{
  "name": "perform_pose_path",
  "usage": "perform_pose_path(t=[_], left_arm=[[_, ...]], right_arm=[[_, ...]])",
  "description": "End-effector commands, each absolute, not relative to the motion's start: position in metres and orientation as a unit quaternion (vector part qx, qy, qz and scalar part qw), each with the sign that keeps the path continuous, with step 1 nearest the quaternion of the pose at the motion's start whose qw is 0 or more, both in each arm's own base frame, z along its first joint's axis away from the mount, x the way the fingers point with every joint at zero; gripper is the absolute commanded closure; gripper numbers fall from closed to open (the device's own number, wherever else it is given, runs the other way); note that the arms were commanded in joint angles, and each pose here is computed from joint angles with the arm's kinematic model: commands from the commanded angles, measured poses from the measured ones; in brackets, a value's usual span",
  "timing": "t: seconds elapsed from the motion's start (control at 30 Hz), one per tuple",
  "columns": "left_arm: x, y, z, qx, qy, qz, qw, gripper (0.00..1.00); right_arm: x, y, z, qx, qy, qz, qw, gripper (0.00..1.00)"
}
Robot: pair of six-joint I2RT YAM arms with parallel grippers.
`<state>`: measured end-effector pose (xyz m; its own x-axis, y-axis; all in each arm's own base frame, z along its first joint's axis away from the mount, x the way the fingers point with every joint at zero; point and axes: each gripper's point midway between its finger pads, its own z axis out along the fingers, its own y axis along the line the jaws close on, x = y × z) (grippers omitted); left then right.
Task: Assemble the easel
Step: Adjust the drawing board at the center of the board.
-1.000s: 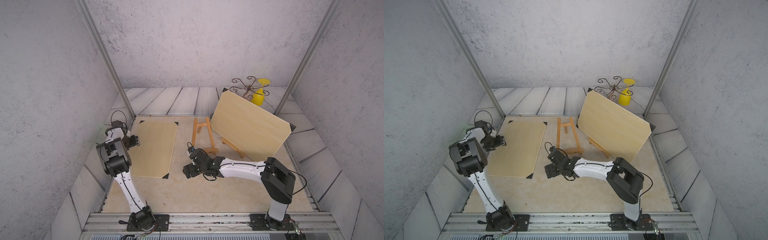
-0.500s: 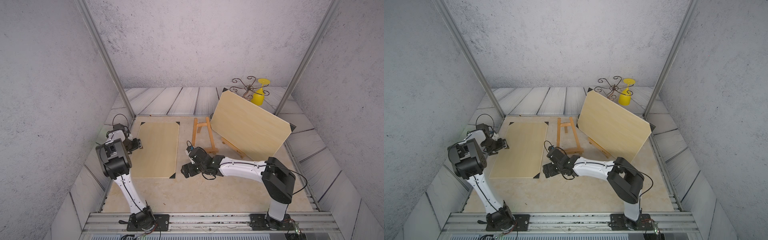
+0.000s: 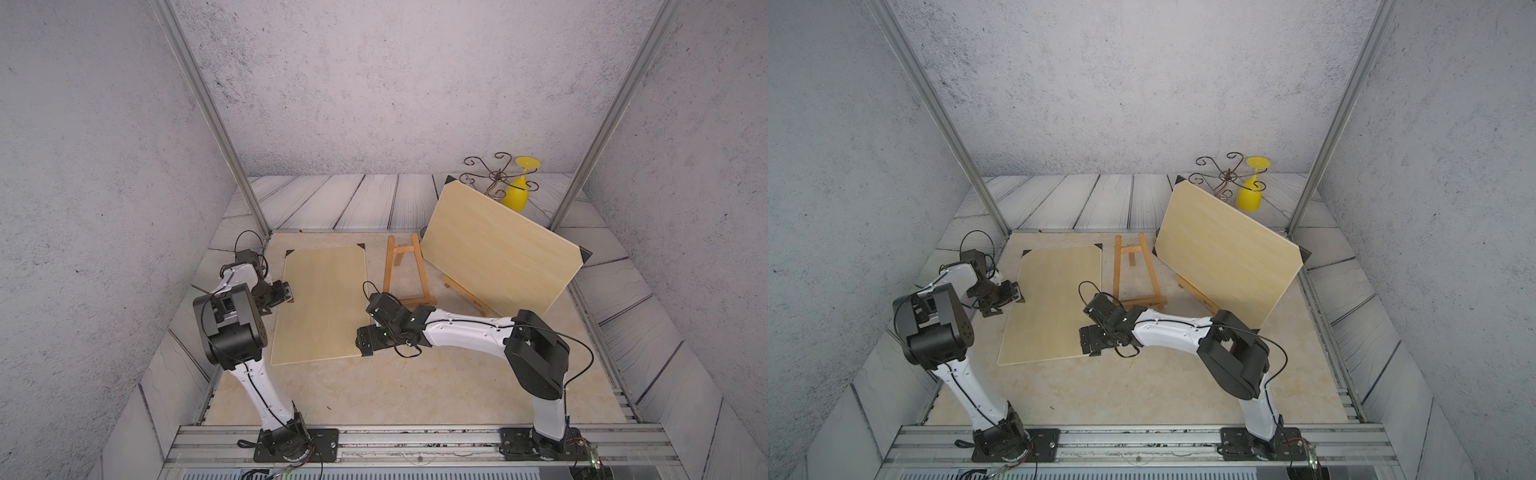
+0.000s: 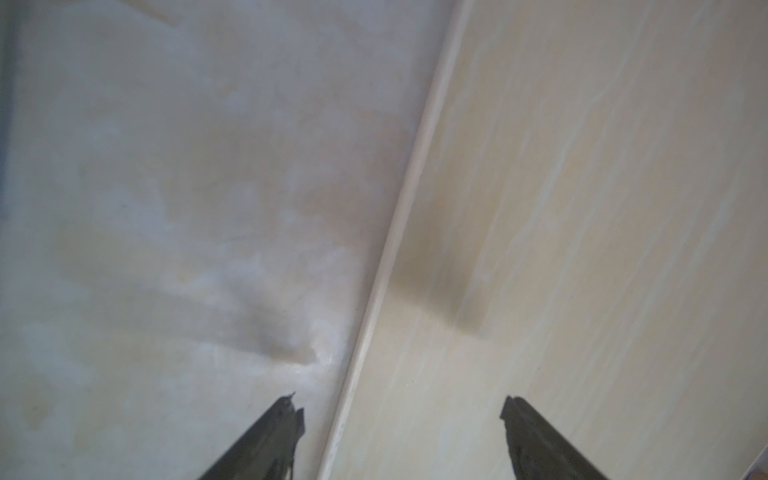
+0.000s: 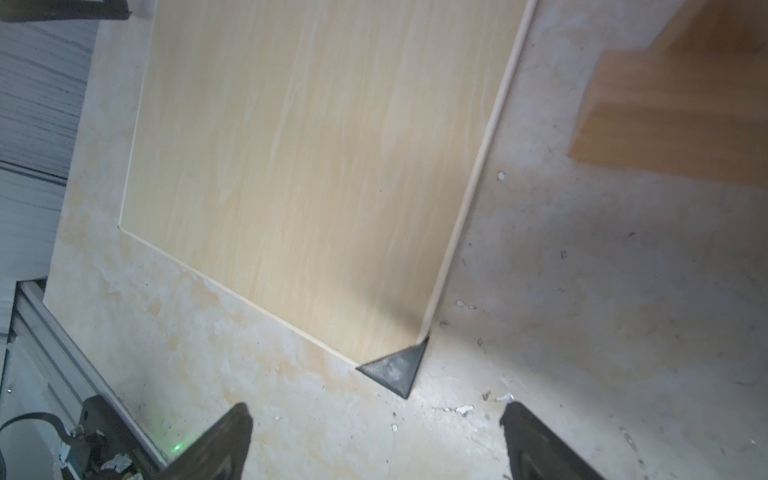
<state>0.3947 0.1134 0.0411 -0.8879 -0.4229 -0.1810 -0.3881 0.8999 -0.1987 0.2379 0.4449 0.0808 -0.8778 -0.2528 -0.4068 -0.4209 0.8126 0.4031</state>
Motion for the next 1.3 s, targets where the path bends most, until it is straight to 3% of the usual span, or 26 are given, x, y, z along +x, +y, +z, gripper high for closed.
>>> perform_pose_path(t=[0.0,0.63,1.27], left_arm=[[0.392,0.116,0.039,-0.242,0.961,-0.078,0.110,0.19],[0.376,0.091,0.013,-0.333,0.928,-0.144,0.085,0.18],[0.300,0.039,-0.013,-0.405,0.896,-0.176,0.053,0.17]], right_arm=[[0.244,0.447,0.065,-0.153,0.951,0.219,0.157,0.05],[0.269,0.464,0.036,-0.122,0.962,0.205,0.134,0.03],[0.247,0.461,0.019,-0.153,0.961,0.215,0.085,0.03]])
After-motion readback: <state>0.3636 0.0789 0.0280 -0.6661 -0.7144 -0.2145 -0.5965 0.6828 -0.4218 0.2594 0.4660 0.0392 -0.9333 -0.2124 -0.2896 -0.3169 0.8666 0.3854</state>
